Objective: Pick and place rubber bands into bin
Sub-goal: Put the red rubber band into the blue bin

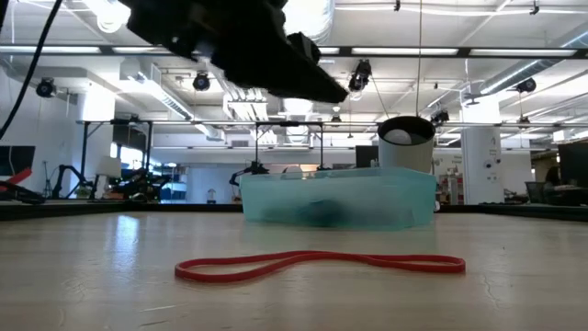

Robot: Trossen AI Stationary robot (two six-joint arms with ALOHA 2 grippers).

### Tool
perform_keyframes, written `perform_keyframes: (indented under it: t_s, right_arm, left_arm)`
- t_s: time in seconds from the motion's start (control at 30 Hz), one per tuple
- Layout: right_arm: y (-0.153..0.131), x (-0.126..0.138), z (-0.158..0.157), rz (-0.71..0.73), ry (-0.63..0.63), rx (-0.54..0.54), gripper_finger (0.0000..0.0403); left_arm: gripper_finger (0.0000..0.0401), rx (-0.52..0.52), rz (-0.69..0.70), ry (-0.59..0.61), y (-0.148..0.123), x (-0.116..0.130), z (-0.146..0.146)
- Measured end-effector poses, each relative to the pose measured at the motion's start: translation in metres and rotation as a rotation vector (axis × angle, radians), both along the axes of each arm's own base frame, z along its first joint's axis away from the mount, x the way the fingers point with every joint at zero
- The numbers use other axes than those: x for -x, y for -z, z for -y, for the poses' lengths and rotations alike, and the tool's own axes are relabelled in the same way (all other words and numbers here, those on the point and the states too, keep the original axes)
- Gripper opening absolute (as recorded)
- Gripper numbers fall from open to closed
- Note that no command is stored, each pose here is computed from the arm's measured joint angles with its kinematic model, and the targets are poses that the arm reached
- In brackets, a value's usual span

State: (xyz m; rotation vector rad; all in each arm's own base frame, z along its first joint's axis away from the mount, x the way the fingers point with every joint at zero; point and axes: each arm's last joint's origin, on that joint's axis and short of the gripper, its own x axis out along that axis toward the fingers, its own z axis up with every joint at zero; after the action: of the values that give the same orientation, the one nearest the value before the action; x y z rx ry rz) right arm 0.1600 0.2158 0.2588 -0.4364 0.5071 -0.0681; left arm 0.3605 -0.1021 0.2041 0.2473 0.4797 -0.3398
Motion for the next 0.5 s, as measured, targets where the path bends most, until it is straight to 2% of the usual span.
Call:
perform_keyframes:
  t_s: [0.2,0.33,0.5]
  right_arm:
    - [0.0,0.0,0.0,0.001,0.002,-0.002,0.0057]
    - [0.001,0.0,0.0,0.001,0.004,-0.005,0.0057]
    - [0.001,0.0,0.0,0.0,0.004,-0.004,0.0057]
  left_arm:
    - [0.0105,0.006,0.018,0.061,0.021,-0.004,0.025]
    - [0.0105,0.008,0.005,0.059,0.038,-0.009,0.028]
    - [0.0105,0.062,-0.021,0.022,0.054,-0.014,0.029]
